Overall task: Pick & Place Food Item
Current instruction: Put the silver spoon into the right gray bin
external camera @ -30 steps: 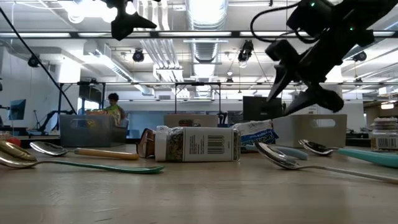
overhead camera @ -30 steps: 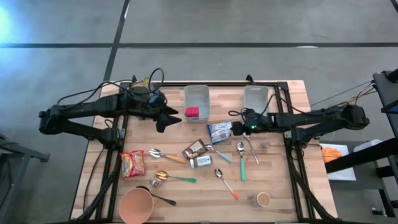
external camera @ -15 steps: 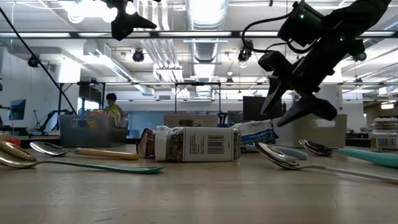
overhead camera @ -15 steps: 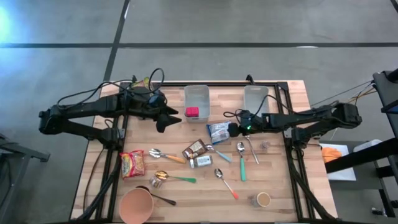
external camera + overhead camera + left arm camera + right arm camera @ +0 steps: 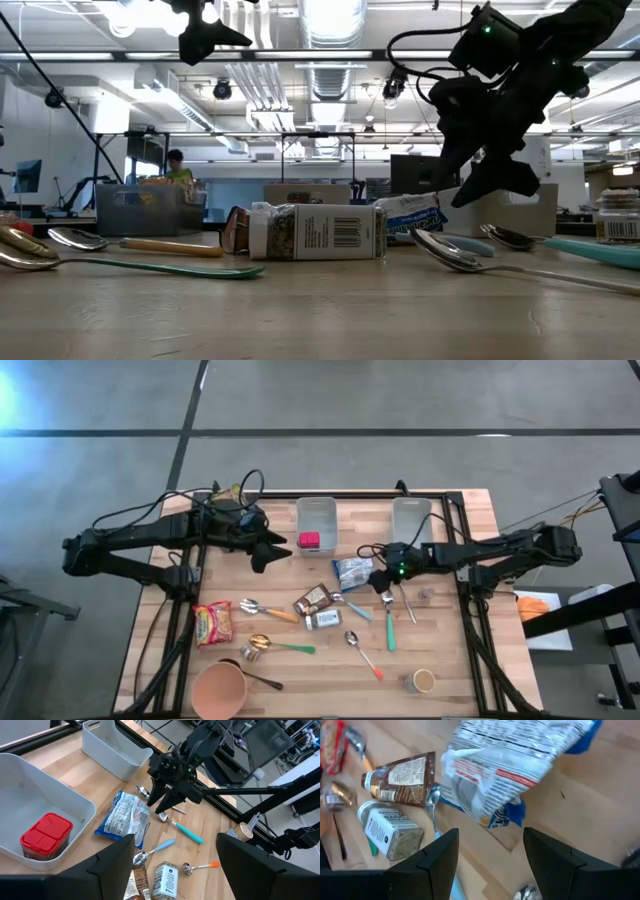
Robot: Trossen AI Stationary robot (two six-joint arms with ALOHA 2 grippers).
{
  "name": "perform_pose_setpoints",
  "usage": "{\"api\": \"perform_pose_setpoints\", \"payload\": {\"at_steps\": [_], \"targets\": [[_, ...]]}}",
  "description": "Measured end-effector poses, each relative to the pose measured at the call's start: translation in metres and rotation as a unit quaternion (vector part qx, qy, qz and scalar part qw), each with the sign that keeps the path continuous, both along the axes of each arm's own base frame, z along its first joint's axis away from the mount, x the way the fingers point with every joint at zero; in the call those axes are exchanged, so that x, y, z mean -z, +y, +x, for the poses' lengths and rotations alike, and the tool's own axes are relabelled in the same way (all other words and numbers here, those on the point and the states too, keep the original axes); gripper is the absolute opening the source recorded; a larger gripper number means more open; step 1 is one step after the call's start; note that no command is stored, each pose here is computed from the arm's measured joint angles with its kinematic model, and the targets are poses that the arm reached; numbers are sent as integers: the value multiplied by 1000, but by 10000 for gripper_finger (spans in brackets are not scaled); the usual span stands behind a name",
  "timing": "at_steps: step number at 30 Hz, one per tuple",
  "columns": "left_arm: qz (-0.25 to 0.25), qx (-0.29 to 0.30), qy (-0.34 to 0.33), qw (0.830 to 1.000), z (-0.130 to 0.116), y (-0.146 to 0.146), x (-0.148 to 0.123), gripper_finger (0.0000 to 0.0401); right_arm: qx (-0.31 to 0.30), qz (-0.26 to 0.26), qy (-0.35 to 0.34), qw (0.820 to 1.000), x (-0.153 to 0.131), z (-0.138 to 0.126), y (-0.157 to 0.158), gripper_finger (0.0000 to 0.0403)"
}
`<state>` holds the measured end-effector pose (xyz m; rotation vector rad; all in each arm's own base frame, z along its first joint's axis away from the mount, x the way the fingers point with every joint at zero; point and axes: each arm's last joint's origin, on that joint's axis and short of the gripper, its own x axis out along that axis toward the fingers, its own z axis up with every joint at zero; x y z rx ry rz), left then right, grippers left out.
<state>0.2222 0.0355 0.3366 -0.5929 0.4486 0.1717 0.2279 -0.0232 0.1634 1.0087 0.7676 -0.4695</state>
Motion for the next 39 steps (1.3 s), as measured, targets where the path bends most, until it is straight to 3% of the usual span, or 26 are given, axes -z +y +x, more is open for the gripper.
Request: {"api": "perform_pose_setpoints", "payload": {"at_steps": [4,9,13,27,39], "targets": [[0,0,0,1000,0,0,0,285,34,32,62,997,-14,-3,2,219],[0,1,0,1000,0,0,0,285,38,-15,180,983,-52,-6,6,219],[0,1,0,1000,0,0,0,285,34,-18,235,971,-64,-8,8,219],[-1,1,15,1000,-1,-1,3,285,6,10,319,948,-14,-7,17,219],[-1,1,17,1000,-1,-1,3,285,-9,-14,348,938,14,1,15,219]]}}
